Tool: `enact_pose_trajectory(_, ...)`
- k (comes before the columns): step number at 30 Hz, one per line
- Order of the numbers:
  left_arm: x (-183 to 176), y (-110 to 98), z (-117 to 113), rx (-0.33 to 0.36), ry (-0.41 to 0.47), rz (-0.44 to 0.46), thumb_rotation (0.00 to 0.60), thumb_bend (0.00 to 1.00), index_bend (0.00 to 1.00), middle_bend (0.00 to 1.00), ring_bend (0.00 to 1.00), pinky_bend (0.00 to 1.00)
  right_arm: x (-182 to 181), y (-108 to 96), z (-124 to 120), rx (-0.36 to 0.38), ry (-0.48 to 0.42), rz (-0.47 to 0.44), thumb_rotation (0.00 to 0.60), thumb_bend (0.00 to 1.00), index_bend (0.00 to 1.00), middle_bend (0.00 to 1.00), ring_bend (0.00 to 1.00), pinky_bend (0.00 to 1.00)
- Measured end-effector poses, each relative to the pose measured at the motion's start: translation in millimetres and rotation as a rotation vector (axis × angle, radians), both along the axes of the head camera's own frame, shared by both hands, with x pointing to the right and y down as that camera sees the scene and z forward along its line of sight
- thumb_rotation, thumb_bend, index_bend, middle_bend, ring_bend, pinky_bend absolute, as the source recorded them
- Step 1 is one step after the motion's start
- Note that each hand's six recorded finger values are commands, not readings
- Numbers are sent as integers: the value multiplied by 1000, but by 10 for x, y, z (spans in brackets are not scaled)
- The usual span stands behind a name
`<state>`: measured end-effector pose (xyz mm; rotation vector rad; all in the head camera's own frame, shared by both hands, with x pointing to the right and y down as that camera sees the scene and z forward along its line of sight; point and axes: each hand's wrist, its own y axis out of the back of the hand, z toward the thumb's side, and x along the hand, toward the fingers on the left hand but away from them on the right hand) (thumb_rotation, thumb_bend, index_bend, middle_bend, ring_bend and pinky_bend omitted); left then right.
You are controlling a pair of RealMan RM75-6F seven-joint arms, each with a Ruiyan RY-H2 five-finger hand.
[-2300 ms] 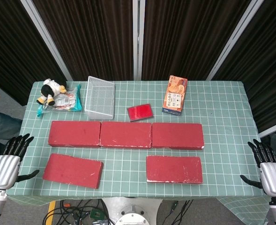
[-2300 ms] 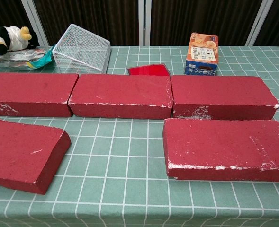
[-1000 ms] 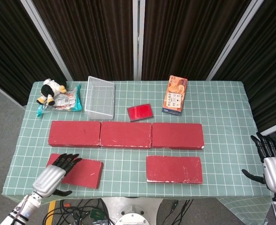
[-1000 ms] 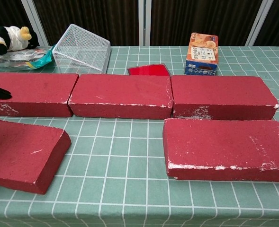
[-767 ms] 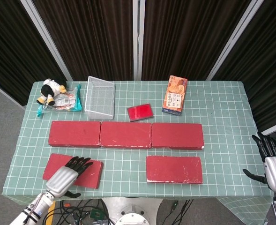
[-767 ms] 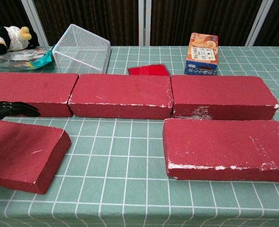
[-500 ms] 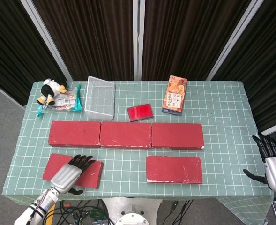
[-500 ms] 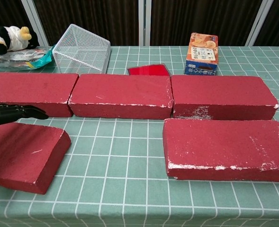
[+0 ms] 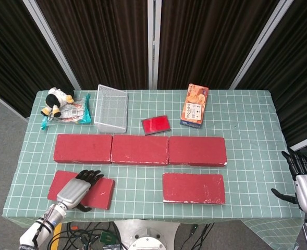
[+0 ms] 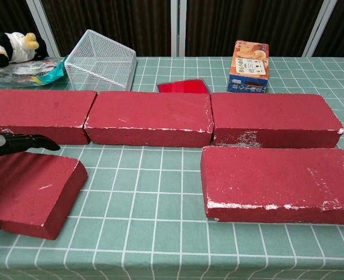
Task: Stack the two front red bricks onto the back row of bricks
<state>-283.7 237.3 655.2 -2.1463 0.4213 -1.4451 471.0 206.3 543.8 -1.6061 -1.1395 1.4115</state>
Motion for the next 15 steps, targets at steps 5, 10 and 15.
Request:
enact_pose_trajectory(5,-28,-16,47,-7,-12,-4,600,13,51,12,0,0,1,9,7,-1,0,0,600,0,0,0,0,0)
enact_pose_trajectory(10,-45,-41,75,-4,-20,-11,600,31,54,49,0,0,7,5,3,1,0,2,600,0,0,0,0,0)
enact_pose_trajectory(15,-48,-46,92,-7,-26,-11,600,83,70,115,0,0,8,9,10,0,0,2,600,0,0,0,0,0)
